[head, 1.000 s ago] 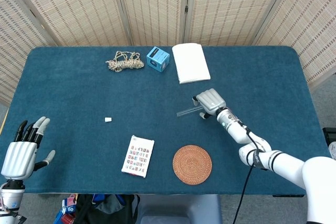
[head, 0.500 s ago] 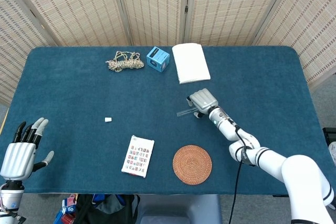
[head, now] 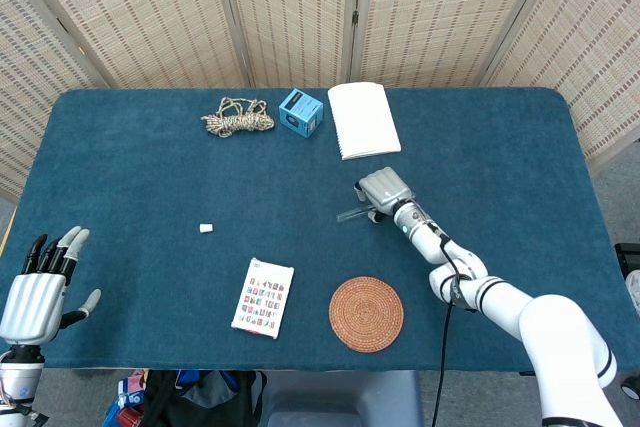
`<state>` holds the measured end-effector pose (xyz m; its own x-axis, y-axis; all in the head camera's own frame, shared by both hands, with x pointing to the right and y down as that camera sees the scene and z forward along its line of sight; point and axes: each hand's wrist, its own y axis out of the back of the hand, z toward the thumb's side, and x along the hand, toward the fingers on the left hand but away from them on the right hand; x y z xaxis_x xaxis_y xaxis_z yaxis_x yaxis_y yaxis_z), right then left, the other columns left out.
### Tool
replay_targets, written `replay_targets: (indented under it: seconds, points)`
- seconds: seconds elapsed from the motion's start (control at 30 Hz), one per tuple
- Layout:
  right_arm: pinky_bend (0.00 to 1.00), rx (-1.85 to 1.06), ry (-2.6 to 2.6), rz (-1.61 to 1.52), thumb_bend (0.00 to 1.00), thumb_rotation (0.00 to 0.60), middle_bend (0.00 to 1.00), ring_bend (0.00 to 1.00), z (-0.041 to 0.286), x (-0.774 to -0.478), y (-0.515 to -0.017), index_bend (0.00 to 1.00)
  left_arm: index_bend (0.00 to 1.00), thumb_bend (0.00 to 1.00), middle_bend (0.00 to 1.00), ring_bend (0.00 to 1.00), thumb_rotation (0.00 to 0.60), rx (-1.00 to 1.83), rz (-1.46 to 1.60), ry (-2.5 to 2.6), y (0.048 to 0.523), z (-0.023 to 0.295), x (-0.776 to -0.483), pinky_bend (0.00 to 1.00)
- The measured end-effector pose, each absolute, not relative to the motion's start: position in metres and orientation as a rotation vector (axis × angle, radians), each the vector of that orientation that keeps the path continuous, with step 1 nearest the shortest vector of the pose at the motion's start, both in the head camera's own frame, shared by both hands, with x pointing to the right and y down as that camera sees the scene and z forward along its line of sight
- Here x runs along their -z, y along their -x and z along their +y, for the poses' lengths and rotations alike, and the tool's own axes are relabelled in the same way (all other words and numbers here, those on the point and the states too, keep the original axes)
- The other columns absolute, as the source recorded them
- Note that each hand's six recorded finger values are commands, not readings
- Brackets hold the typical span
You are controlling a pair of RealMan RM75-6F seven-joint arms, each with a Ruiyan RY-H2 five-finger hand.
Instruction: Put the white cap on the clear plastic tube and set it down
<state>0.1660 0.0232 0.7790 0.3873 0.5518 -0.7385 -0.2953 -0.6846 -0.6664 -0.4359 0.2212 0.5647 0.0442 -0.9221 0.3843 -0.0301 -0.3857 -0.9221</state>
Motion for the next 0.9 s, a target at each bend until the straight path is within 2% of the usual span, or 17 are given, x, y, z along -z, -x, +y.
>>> replay_targets:
  seconds: [0.73, 0.9]
  points:
    - [1.00, -1.412, 1.868, -0.197, 0.32, 0.600, 1.00, 1.00, 0.0252, -0.7856, -0.1663, 0.51, 0.05, 0.25, 0.08, 0.13, 0.600, 1.454, 0.992, 1.538, 0.4383, 0.2234, -0.5675, 0.04]
    - [1.00, -1.415, 1.868, -0.202, 0.38, 0.600, 1.00, 1.00, 0.0259, -0.7862, -0.1676, 0.56, 0.05, 0.25, 0.08, 0.13, 0.600, 1.452, 0.993, 1.539, 0.4382, 0.2238, -0.5674, 0.04]
